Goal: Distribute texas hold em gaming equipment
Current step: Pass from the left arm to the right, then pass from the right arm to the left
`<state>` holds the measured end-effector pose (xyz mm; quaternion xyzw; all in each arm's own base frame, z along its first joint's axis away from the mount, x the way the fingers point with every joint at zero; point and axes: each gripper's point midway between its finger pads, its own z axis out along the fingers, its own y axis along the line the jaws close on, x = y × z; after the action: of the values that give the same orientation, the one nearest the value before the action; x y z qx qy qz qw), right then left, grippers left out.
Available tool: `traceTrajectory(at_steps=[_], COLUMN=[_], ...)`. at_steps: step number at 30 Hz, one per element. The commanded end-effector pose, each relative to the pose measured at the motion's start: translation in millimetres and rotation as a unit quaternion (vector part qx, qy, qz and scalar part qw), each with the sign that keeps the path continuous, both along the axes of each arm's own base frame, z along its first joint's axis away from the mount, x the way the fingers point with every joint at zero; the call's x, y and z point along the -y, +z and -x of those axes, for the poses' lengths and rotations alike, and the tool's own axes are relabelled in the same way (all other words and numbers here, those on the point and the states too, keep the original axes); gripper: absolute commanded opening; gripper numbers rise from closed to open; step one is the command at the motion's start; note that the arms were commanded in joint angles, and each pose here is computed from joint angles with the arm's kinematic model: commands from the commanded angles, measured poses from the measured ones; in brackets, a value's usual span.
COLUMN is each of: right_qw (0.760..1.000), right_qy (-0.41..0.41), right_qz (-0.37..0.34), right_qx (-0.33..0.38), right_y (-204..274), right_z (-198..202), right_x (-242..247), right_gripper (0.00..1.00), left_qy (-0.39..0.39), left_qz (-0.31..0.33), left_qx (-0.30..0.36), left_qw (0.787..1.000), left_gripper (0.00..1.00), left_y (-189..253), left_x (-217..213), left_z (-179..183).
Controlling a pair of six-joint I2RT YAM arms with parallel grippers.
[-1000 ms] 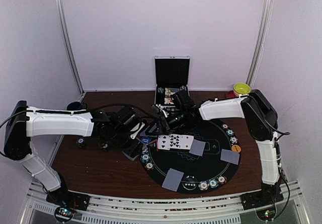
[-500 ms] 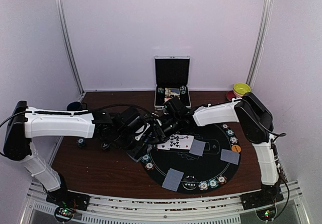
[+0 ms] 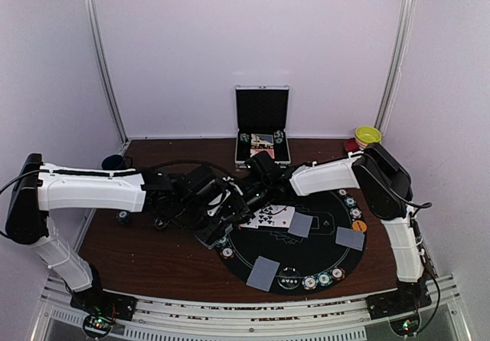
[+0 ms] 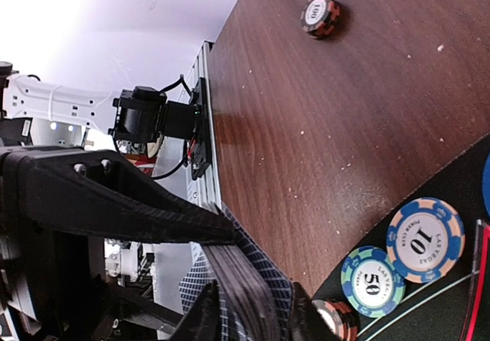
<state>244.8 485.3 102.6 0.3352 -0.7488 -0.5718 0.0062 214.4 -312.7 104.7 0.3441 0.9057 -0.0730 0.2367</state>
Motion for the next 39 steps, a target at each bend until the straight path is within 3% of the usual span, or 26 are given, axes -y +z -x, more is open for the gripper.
traceTrajectory(at_steps=[1, 4, 9, 10, 21, 31, 39], right_qw=[1.000, 0.999, 0.999, 0.999, 0.996, 0.995, 0.993], right_qy=[0.015, 0.017, 0.014, 0.011, -0.061, -0.084, -0.110], right_qz=[-0.016, -0.019, -0.028, -0.029, -0.058, -0.052, -0.039], right_qx=[-0.012, -0.020, -0.015, -0.012, -0.008, -0.013, -0.011], right_y=[6, 9, 24, 27, 61, 57, 51], right_z=[4, 6, 6, 5, -21, -28, -45], right_x=[-7, -7, -6, -5, 27, 41, 57], right_gripper=[0.18, 0.00, 0.00, 0.00, 0.00, 0.00, 0.00], left_qy=[0.005, 0.006, 0.006, 0.004, -0.066, -0.130, -0.137], left_qz=[0.011, 0.011, 0.007, 0.010, 0.057, 0.076, 0.080], left_qx=[0.015, 0.015, 0.016, 0.019, 0.082, 0.133, 0.143], left_qw=[1.000, 1.000, 1.000, 1.000, 0.993, 0.980, 0.977], left_gripper=[0.60, 0.65, 0.97, 0.98, 0.98, 0.98, 0.85], left_y=[8, 8, 5, 5, 15, 11, 6], left_x=[9, 9, 5, 5, 23, 63, 67], left_z=[-6, -6, -4, -4, -10, -28, -30])
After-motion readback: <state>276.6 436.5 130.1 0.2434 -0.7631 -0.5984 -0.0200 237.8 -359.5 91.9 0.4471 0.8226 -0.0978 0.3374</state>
